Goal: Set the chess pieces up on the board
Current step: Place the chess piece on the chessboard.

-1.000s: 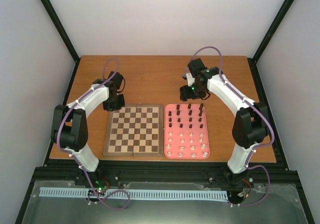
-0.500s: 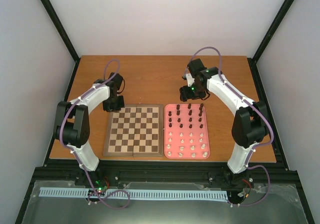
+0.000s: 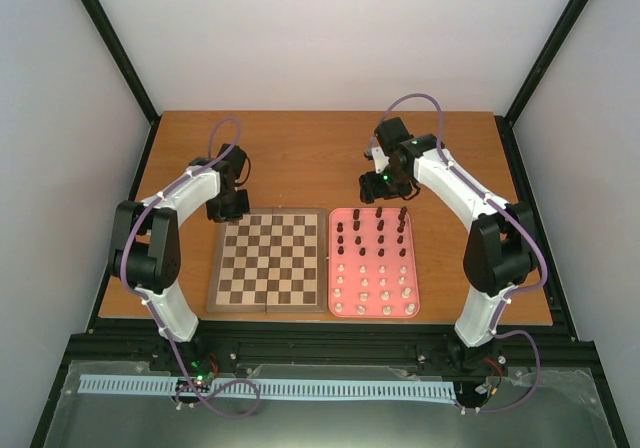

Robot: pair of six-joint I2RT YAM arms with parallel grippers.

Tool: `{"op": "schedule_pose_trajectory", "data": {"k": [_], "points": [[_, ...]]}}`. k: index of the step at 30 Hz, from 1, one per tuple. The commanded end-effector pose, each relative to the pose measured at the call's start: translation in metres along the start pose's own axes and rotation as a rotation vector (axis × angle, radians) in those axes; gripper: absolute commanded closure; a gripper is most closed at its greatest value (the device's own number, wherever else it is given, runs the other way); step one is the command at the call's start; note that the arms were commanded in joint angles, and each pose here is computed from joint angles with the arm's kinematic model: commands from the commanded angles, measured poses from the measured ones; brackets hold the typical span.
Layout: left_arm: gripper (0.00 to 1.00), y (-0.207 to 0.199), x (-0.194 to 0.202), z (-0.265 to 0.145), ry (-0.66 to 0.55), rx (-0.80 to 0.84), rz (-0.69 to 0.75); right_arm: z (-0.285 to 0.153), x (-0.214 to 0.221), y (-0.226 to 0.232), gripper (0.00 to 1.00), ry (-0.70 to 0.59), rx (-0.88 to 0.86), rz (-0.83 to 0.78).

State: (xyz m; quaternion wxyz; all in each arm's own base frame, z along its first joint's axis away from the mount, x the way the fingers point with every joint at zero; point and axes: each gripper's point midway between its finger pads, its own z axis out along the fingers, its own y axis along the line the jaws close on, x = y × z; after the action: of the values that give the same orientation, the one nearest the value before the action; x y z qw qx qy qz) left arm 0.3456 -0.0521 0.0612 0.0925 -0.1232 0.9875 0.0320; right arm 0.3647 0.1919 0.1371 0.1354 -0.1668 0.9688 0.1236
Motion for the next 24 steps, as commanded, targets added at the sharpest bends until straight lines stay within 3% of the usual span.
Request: {"op": "schedule_pose_trajectory", "data": {"k": [1, 15, 24], "points": [[0.83, -0.002, -0.011, -0.006, -0.033, 0.013, 0.01, 0.003, 0.001, -0.003, 0.3, 0.009, -0.006, -0.003], [0.61, 0.0, -0.008, -0.025, -0.054, 0.033, 0.025, 0.0, 0.002, -0.002, 0.24, 0.008, -0.011, -0.002], [0.45, 0.001, -0.016, -0.063, -0.108, 0.063, 0.037, 0.011, 0.024, -0.007, 0.24, 0.067, 0.005, 0.012]]}}
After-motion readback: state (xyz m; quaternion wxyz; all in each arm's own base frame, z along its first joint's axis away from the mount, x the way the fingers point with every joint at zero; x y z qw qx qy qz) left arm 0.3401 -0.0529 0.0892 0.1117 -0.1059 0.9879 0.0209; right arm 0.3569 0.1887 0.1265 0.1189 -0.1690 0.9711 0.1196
